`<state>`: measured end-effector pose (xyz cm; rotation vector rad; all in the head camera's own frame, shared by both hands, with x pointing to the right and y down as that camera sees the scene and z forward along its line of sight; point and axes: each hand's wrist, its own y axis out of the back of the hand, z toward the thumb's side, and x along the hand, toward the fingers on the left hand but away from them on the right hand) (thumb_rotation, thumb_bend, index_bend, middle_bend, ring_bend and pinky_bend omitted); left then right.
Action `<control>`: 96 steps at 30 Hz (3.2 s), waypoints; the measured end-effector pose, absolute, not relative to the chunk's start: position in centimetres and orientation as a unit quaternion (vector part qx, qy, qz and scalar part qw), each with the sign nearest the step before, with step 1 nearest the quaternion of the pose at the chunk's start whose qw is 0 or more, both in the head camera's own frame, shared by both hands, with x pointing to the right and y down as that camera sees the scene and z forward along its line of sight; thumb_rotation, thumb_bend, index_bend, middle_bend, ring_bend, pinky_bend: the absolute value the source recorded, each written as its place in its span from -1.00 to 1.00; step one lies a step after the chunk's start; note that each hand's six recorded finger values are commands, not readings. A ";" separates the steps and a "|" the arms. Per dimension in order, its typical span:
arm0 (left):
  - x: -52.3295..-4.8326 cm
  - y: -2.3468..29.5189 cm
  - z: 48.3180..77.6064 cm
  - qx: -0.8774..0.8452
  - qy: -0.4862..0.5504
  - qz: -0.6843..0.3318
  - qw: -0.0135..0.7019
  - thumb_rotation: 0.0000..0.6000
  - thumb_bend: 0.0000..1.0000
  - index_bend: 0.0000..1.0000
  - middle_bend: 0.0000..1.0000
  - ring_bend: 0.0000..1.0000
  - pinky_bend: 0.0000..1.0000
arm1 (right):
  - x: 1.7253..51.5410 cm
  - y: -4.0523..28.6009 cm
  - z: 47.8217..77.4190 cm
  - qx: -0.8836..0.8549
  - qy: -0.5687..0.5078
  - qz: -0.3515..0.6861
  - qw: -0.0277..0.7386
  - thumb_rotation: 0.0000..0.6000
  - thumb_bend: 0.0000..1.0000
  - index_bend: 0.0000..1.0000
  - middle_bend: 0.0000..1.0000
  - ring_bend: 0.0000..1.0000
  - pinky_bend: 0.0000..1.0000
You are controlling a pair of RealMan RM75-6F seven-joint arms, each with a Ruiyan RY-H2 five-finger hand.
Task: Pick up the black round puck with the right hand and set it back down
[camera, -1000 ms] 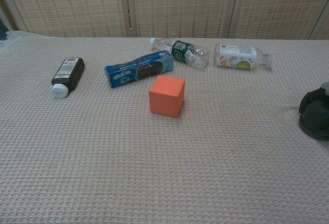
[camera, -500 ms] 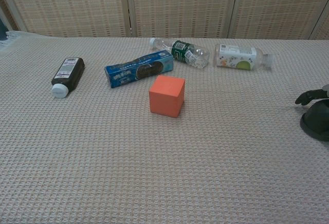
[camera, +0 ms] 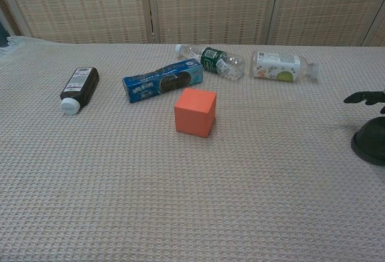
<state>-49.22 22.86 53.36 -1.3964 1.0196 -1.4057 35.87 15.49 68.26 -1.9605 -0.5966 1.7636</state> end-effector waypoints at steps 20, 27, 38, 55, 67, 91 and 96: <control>-49.2 22.9 53.4 -0.561 0.410 -0.567 0.442 1.00 0.08 0.12 -0.18 -0.34 0.13 | 35.6 16.0 66.9 -0.672 -0.243 0.623 0.318 1.00 -0.66 -0.61 -0.69 -0.84 -0.35; -49.2 22.9 53.4 -0.560 0.409 -0.569 0.441 1.00 0.08 0.13 -0.18 -0.34 0.13 | 35.8 16.5 66.8 -0.665 -0.220 0.642 0.313 1.00 -0.66 -0.64 -0.69 -0.84 -0.35; -49.3 22.8 53.4 -0.559 0.411 -0.569 0.441 1.00 0.07 0.12 -0.18 -0.34 0.13 | 35.9 16.4 67.2 -0.655 -0.204 0.657 0.312 1.00 -0.66 -0.47 -0.51 -0.66 -0.18; -49.4 22.8 53.4 -0.558 0.410 -0.571 0.441 1.00 0.07 0.13 -0.18 -0.33 0.13 | 36.0 16.1 67.5 -0.639 -0.211 0.667 0.320 1.00 -0.66 -0.06 -0.22 -0.14 0.28; -49.4 22.8 53.4 -0.558 0.411 -0.571 0.440 1.00 0.08 0.14 -0.18 -0.33 0.13 | 36.1 15.6 66.9 -0.638 -0.246 0.655 0.321 1.00 -0.66 0.06 -0.17 -0.05 0.34; -49.3 22.9 53.6 -0.560 0.408 -0.572 0.438 1.00 0.07 0.13 -0.18 -0.33 0.13 | 41.7 17.3 63.2 -0.618 -0.232 0.702 0.269 1.00 -0.66 -0.09 -0.17 -0.13 0.30; -49.3 22.9 53.5 -0.560 0.410 -0.571 0.438 1.00 0.07 0.13 -0.18 -0.33 0.13 | 42.4 17.7 64.3 -0.611 -0.195 0.726 0.249 1.00 -0.66 -0.54 -0.41 -0.41 0.10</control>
